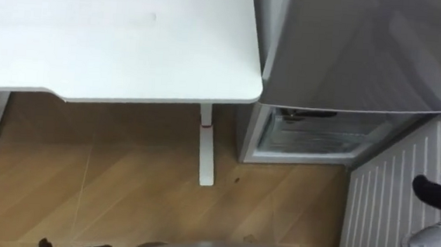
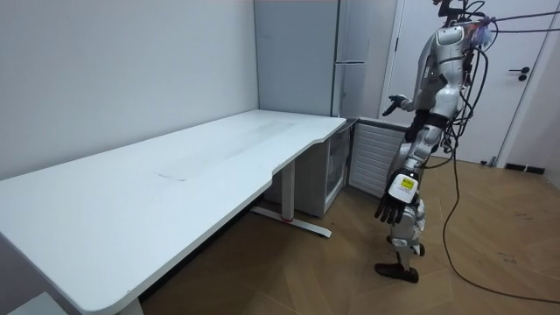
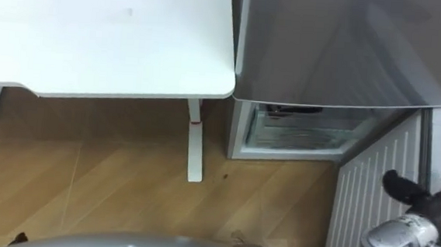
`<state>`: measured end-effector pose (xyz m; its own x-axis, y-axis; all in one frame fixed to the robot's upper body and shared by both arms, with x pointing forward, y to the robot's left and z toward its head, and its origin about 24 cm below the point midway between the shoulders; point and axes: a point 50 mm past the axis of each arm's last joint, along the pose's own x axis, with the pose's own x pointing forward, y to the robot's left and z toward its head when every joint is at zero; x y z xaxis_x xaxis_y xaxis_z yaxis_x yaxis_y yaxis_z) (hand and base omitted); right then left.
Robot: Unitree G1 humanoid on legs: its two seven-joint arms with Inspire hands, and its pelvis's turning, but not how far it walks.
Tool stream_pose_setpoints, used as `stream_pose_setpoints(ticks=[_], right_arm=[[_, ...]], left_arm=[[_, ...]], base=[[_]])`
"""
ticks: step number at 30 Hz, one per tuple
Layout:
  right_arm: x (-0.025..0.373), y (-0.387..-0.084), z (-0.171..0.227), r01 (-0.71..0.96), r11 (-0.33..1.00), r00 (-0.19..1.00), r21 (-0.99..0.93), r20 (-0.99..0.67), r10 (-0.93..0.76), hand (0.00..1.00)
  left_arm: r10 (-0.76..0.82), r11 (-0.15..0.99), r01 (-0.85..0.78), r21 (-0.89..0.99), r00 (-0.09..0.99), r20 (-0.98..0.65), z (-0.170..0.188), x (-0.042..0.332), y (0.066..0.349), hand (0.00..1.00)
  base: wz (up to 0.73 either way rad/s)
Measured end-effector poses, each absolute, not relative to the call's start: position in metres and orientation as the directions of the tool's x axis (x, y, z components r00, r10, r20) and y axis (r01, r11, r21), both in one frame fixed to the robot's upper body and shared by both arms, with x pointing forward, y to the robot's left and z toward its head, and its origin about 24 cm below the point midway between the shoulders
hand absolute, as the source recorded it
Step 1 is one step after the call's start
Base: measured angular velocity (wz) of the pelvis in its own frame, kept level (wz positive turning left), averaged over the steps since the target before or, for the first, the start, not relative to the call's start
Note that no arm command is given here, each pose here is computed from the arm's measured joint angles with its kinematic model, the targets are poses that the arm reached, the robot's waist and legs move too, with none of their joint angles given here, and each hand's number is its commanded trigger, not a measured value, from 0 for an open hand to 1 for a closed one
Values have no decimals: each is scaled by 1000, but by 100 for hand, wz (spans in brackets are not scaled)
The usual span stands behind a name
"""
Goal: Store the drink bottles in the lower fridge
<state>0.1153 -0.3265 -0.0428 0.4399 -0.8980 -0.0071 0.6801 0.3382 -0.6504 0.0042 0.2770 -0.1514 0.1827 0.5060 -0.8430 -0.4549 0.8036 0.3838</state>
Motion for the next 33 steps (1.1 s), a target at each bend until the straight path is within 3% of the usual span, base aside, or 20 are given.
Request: stream_pose_setpoints(ticks=[8,12,26,33], right_arm=[[112,-336,-24,788,209,331,-578,111,-937,0],[91,-342,-36,801,186,243,-569,25,-970,0],[2,-360,-79,821,-113,-315,-560,-280,-907,0],[-17,-357,-93,866,-167,-396,-471,-444,-804,0]], left_arm=[[513,802,-455,387,192,-837,-150,9,280,0],[528,777,-491,393,170,-832,-149,4,285,0],[548,744,-531,405,138,-825,-147,-4,290,0],[543,736,-550,394,132,-829,-146,-9,292,0]], base=[[0],[0],[-2],[-3]])
